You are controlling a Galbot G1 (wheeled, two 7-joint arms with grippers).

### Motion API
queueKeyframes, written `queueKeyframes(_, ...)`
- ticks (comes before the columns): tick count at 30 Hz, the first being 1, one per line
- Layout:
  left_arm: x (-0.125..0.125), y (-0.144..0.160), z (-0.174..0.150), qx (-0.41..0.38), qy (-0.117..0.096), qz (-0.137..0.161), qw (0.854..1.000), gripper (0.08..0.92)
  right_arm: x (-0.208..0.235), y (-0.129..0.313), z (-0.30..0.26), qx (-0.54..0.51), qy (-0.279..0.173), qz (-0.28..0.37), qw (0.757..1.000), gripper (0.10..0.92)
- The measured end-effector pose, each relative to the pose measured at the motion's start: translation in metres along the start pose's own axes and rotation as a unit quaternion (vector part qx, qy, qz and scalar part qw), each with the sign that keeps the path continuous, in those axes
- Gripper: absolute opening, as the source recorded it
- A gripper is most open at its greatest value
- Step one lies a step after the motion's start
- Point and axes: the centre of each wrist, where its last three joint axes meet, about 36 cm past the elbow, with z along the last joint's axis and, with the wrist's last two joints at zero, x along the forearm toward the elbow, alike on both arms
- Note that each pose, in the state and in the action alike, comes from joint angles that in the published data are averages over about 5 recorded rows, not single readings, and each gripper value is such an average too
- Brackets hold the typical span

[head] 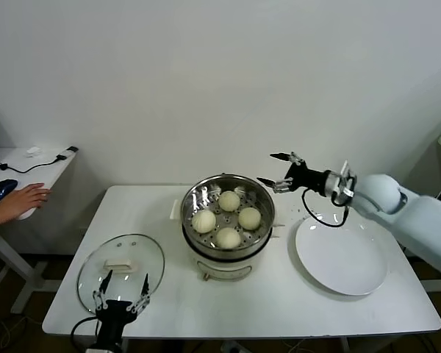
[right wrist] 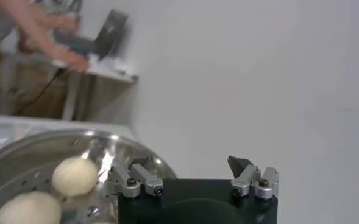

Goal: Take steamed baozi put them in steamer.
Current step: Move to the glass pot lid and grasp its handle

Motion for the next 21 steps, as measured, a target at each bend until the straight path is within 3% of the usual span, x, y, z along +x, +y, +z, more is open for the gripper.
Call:
queueKeyframes(7,0.0,0.01,-0.004,-0.049,-0.007,-0.009,0.999,0.823,0.023,0.032,0.026,-0.049,-0.042,0.071,0.995,0.823)
queueKeyframes(12,-0.005,0.022,-0.001,-0.152,-0.023,-0.029,0.988,0.823,0.044,0.053,0.043,-0.079,-0.053,0.119,0.988,0.823)
queueKeyframes(16,-0.01,0.038,0.005,-0.281,-0.034,-0.044,0.958,0.823,0.063,0.072,0.061,-0.097,-0.053,0.158,0.981,0.823)
queueKeyframes(21,-0.018,0.053,0.017,-0.433,-0.028,-0.047,0.9,0.823,0.089,0.097,0.085,-0.12,-0.042,0.205,0.97,0.823)
